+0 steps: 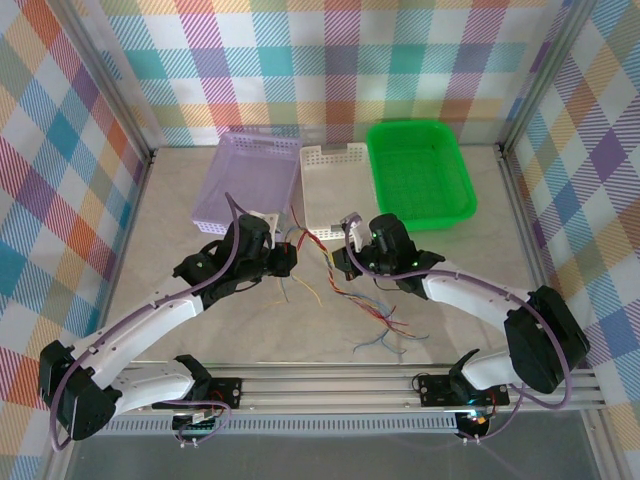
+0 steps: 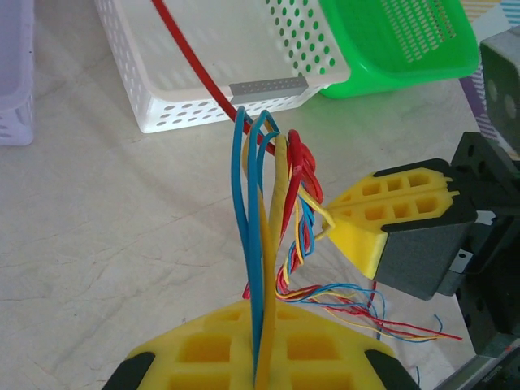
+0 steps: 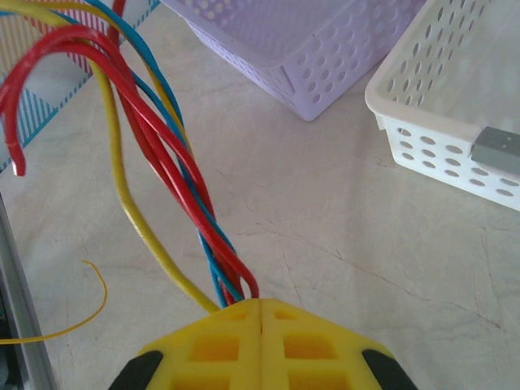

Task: Untangle the cables

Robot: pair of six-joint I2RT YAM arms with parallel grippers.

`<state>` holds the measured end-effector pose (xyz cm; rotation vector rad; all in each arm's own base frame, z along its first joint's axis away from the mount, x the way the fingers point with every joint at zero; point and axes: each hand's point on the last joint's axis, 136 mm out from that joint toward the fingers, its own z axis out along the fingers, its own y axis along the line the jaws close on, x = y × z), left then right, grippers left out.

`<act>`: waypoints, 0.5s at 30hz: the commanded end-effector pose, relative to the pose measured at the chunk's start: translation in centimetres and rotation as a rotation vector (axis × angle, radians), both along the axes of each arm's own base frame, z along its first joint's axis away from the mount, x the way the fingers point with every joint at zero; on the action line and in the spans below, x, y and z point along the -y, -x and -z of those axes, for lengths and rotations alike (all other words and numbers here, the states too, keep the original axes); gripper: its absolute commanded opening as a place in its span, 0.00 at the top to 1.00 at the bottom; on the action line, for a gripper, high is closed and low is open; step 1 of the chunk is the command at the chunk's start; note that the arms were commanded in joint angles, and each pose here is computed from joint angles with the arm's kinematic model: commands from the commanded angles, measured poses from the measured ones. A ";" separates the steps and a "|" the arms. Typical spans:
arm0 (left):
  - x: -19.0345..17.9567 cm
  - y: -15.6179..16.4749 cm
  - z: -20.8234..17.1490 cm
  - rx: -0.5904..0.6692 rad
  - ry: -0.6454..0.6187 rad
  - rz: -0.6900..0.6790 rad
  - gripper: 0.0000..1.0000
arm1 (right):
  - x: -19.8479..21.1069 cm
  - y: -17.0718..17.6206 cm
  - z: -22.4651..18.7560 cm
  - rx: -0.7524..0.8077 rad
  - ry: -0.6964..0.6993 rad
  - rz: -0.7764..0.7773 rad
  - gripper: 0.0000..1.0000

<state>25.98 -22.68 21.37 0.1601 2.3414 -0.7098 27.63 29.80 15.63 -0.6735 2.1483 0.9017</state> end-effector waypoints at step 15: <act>0.6 0.6 -0.5 -0.006 0.026 0.022 1.00 | -0.2 2.8 -4.9 0.074 -0.186 -0.101 0.65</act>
